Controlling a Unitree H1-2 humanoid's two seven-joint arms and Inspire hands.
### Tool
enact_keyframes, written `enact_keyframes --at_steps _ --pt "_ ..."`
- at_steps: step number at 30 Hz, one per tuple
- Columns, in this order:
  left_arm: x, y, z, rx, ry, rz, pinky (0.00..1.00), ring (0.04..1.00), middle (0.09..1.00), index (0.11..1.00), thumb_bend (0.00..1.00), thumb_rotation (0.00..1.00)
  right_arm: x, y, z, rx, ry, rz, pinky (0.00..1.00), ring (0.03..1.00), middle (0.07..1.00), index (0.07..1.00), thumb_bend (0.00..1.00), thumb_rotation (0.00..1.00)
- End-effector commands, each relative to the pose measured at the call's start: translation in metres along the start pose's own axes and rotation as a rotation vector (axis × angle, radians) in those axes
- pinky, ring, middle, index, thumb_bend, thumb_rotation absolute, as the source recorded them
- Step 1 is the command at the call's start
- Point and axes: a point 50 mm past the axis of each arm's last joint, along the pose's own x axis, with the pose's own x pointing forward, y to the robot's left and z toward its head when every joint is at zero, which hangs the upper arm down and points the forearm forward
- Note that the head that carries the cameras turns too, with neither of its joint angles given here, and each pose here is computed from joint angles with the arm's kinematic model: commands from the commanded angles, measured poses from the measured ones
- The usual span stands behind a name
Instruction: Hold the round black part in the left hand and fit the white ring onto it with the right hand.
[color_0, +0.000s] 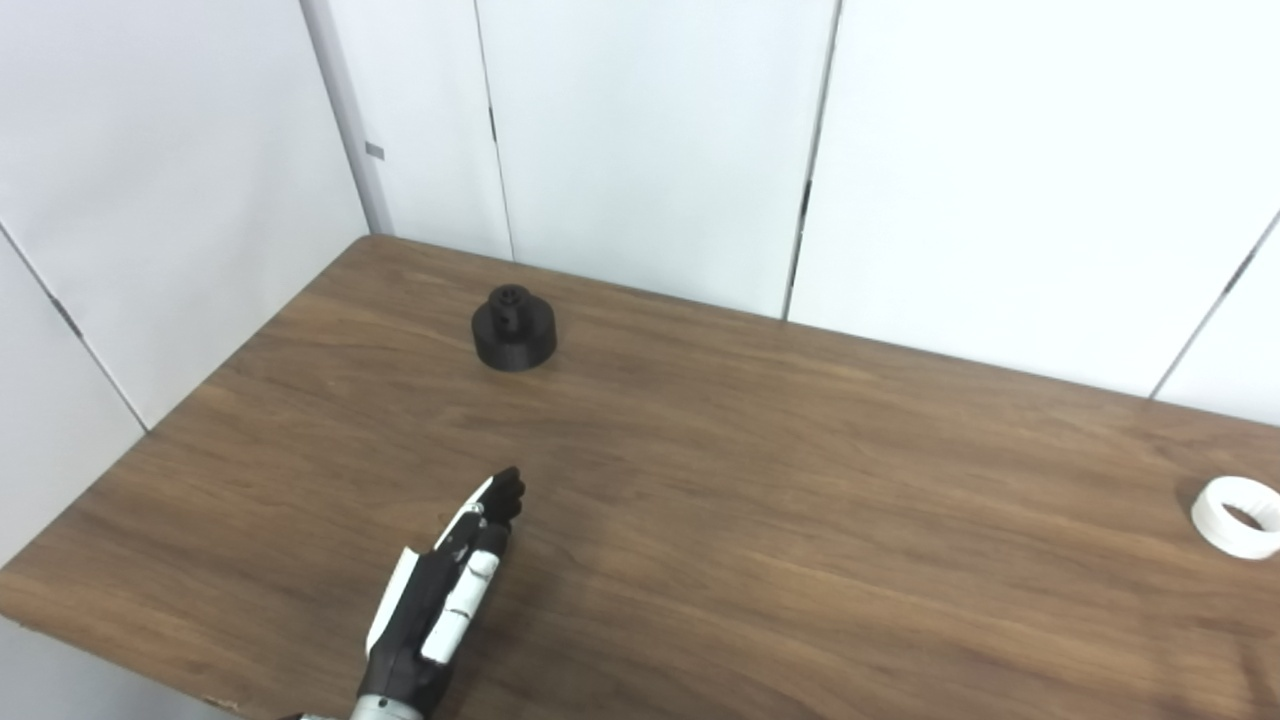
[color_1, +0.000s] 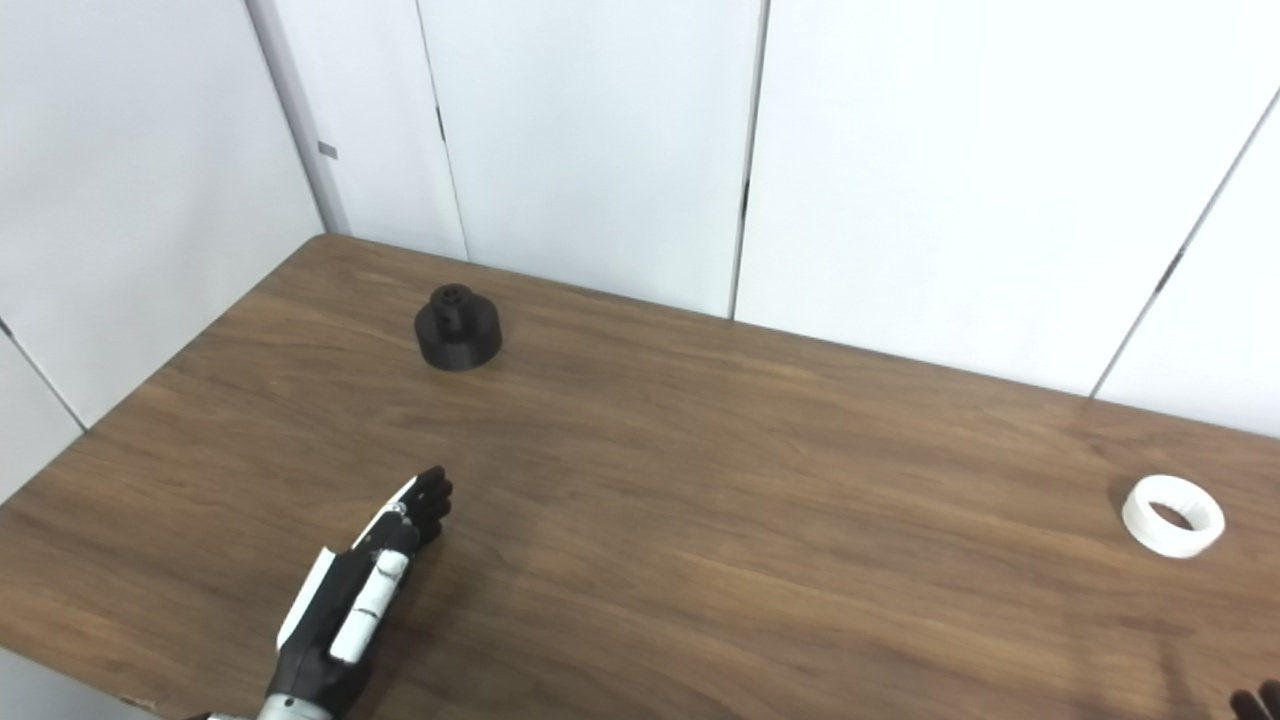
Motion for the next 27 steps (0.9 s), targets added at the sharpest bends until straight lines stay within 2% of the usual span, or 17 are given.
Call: enact_keyframes --at_steps 1,9,12,17,24,27 --pt "-0.0012 -0.0076 -0.0008 -0.007 -0.026 0.009 0.95 0.943 0.942 0.933 0.6 0.85 0.0037 -0.004 0.0106 -0.016 -0.071 0.01 1.0 1.0 0.968 0.978 0.56 1.0" --pt "-0.0021 -0.0078 -0.0022 0.02 -0.029 0.012 0.95 0.938 0.938 0.942 0.61 0.84 0.0037 -0.0038 0.008 -0.016 -0.068 0.004 1.0 0.995 0.95 0.967 0.56 1.0" --pt "-0.0022 -0.0075 -0.0058 0.036 -0.023 0.009 0.95 0.933 0.934 0.942 0.61 0.79 0.0042 -0.0045 0.0057 -0.014 -0.068 0.006 1.0 0.995 0.948 0.971 0.56 1.0" --pt "-0.0004 -0.0096 -0.008 0.057 -0.035 0.03 0.92 0.914 0.915 0.928 0.63 0.66 0.0051 -0.0065 0.0027 -0.029 -0.067 0.007 1.0 0.995 0.946 0.969 0.58 1.0" --pt "0.0001 -0.0112 -0.0084 0.115 -0.043 0.033 0.88 0.908 0.921 0.932 0.59 0.58 0.0072 -0.0078 0.0011 -0.019 -0.069 0.012 1.0 0.994 0.947 0.967 0.57 1.0" --pt "0.001 -0.0111 -0.0081 0.119 -0.039 0.044 0.88 0.913 0.922 0.935 0.62 0.55 0.0085 -0.0067 0.0007 -0.022 -0.072 0.014 1.0 0.997 0.946 0.966 0.55 1.0"
